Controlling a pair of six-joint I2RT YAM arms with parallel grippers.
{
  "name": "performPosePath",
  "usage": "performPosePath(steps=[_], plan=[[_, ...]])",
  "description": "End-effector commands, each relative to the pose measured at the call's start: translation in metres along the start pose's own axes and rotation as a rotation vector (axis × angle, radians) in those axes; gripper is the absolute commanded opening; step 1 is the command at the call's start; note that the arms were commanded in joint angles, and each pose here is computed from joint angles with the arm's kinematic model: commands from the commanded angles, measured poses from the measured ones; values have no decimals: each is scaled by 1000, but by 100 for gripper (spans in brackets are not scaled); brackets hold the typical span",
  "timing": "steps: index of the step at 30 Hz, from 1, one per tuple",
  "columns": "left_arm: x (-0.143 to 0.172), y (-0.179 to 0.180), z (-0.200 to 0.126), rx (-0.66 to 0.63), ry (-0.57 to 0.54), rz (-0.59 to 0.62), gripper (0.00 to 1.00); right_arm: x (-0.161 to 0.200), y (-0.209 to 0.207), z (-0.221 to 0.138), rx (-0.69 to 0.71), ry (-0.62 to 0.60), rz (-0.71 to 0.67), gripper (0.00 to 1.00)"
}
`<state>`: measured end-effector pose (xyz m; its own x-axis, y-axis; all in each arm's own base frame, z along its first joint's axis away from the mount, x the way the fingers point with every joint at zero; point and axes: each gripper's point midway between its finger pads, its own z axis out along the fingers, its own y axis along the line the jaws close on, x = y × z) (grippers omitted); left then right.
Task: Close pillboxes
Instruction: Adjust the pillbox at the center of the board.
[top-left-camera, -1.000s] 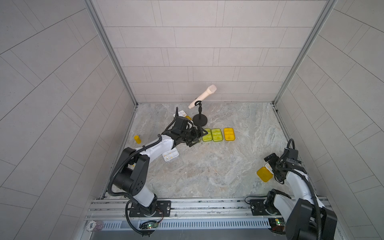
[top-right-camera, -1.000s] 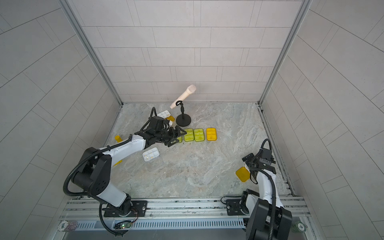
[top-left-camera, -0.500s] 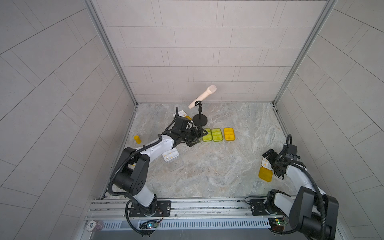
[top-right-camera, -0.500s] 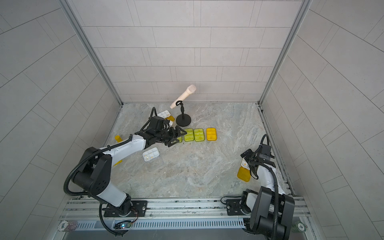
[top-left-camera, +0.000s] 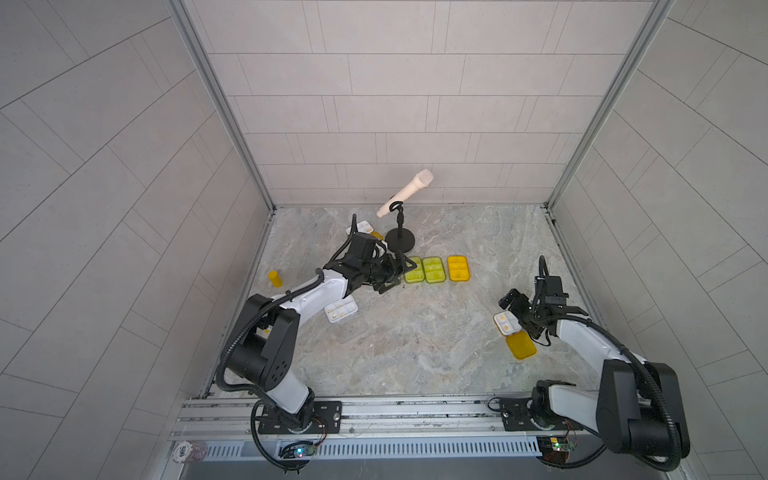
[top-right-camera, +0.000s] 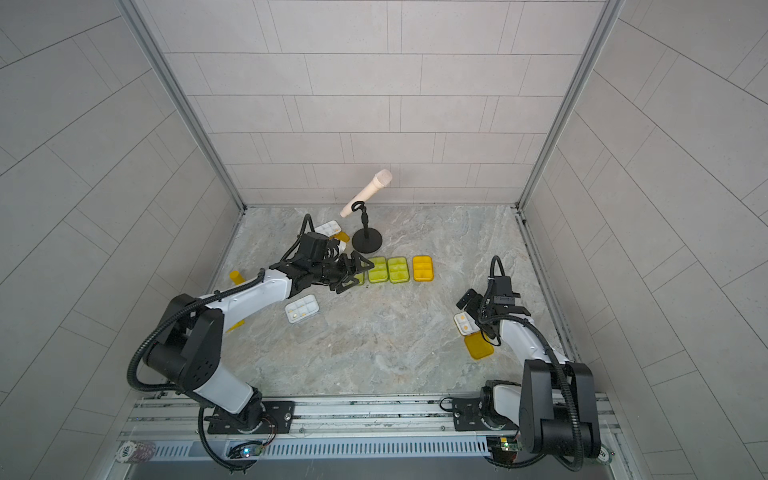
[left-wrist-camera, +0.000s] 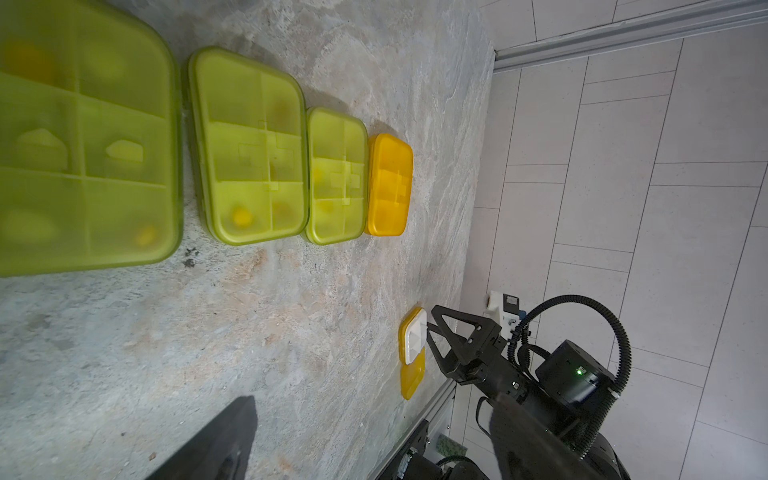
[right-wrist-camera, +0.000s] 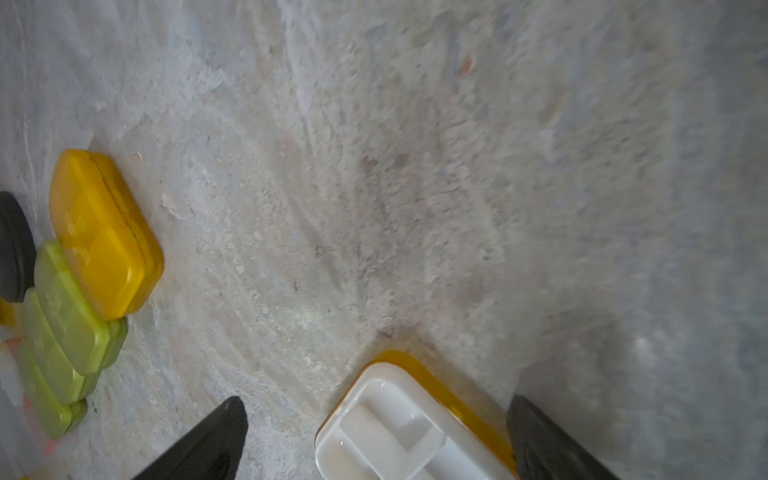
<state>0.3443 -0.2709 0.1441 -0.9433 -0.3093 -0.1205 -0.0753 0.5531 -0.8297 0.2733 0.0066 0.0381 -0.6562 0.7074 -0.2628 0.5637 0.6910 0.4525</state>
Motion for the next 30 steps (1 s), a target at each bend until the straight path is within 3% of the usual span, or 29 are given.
performPosePath(steps=[1, 13, 17, 22, 30], plan=[[1, -6, 1, 19, 5, 5, 92, 14, 11, 5, -2, 58, -10, 99], [1, -5, 1, 18, 3, 9, 92, 44, 93, 10, -136, 200, -235, 96], [2, -5, 2, 17, 5, 10, 92, 41, 81, -7, -48, 183, -316, 96], [3, -5, 3, 18, 10, 5, 92, 39, 42, -32, 168, 158, -460, 99], [5, -5, 5, 21, 16, 5, 92, 71, 27, -29, 208, 261, -573, 100]])
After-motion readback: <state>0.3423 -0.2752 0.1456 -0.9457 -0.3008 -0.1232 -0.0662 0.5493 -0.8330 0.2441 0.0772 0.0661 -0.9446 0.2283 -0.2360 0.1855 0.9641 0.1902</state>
